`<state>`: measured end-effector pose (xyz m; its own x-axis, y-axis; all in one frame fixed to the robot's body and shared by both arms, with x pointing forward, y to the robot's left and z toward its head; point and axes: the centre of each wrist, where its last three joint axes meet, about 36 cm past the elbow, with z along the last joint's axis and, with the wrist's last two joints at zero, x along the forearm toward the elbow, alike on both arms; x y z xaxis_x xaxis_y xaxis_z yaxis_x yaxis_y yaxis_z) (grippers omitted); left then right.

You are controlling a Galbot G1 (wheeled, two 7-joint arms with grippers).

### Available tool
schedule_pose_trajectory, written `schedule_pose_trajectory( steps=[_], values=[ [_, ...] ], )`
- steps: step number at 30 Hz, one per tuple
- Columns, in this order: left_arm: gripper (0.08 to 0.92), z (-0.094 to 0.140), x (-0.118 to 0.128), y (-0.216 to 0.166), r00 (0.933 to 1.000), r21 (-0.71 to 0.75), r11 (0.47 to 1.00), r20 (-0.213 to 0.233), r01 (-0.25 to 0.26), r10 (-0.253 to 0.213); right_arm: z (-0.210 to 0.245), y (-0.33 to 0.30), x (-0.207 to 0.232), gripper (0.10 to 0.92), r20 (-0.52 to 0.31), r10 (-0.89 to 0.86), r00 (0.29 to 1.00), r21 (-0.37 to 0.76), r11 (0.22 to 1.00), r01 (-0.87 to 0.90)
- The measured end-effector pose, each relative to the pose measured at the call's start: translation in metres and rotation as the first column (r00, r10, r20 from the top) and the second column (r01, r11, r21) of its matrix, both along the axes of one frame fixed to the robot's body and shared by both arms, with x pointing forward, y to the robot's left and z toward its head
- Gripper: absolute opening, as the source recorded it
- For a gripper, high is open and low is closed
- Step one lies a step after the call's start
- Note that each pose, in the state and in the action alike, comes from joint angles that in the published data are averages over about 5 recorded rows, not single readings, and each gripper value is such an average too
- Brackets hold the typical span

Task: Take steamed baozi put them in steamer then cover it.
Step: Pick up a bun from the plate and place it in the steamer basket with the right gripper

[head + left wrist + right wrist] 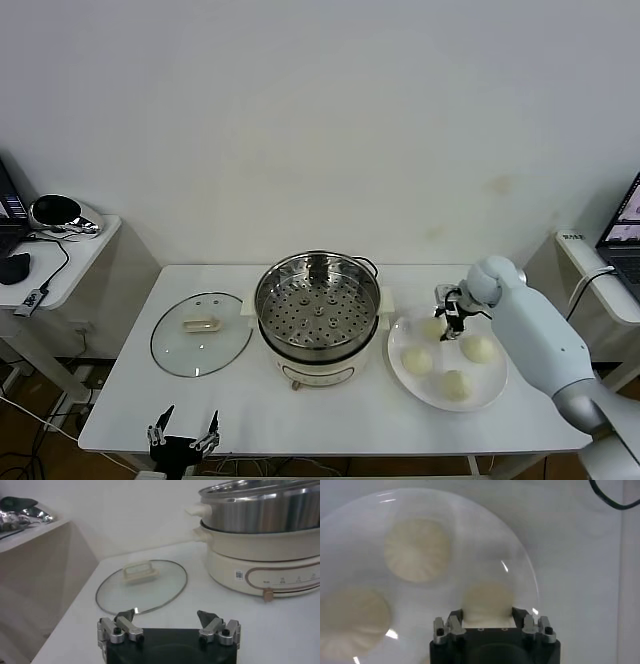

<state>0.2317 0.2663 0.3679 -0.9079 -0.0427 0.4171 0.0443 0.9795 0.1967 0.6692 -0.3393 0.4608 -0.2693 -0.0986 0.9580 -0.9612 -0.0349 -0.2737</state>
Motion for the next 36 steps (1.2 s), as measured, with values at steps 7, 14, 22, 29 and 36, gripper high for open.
schedule_pose_trajectory(
  steps=[7,14,22,29,36],
  values=[
    [0.823,0.001,0.004,-0.002,0.9999,-0.002,1.000,0.009,0.010,-0.010,0.034,-0.004,0.003,0.590,0.014,0.006,1.000,0.022,1.000,-0.006],
    [0.823,0.005,0.010,-0.002,0.9993,-0.001,1.000,0.030,0.021,-0.021,0.101,0.010,0.016,0.594,0.048,0.045,0.998,0.065,0.997,-0.048],
    [0.823,0.010,0.014,-0.001,0.9984,-0.009,1.000,0.054,0.018,-0.018,0.189,0.057,0.042,0.594,0.082,0.130,0.988,0.105,0.985,-0.139],
    [0.823,0.015,0.018,0.002,0.9970,-0.014,1.000,0.077,0.004,-0.003,0.254,0.114,0.067,0.591,0.099,0.219,0.971,0.125,0.965,-0.230],
    [0.823,0.017,0.018,0.003,0.9966,-0.025,1.000,0.083,-0.004,0.006,0.280,0.161,0.086,0.595,0.118,0.423,0.899,0.136,0.889,-0.436]
  ],
)
